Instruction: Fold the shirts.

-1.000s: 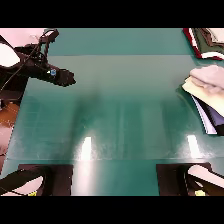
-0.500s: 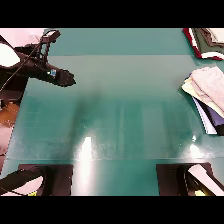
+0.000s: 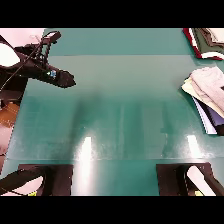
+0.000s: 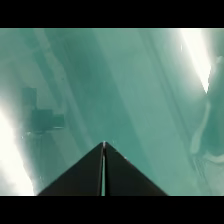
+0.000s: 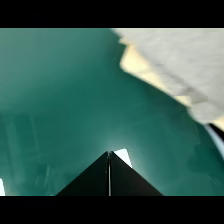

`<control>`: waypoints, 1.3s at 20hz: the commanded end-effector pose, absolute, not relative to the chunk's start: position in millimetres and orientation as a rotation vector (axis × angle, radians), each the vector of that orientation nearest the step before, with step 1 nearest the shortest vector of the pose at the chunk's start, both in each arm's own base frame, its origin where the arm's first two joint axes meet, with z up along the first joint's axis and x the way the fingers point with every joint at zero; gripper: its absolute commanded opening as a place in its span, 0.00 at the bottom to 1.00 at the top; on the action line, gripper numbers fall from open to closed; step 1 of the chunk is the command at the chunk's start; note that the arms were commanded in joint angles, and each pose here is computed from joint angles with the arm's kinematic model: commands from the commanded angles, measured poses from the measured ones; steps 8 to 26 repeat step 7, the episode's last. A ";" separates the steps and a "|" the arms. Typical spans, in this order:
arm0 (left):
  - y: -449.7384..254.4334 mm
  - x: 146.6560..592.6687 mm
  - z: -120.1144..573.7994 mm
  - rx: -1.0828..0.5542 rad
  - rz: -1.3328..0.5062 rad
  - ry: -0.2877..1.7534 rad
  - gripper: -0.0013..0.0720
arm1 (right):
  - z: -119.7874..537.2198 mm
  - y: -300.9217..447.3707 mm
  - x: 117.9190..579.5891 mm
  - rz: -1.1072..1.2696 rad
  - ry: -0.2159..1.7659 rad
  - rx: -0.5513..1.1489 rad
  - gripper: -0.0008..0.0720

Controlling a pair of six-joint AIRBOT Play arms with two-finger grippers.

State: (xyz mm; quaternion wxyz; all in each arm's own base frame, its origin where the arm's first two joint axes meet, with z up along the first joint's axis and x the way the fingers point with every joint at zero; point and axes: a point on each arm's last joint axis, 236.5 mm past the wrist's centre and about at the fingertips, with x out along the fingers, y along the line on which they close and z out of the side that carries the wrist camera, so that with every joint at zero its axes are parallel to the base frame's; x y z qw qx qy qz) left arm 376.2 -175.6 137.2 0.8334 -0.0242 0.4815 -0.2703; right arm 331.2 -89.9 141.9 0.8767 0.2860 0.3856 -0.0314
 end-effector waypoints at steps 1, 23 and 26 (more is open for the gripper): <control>-176.0 378.1 138.7 -0.053 -0.572 1.010 0.05 | 145.6 -30.6 342.0 0.097 0.840 0.538 0.03; -176.2 380.9 140.3 -0.056 -0.568 0.997 0.05 | 144.2 -0.6 340.9 0.179 0.875 0.504 0.03; -176.2 380.9 140.3 -0.056 -0.568 0.997 0.05 | 144.2 -0.6 340.9 0.179 0.875 0.504 0.03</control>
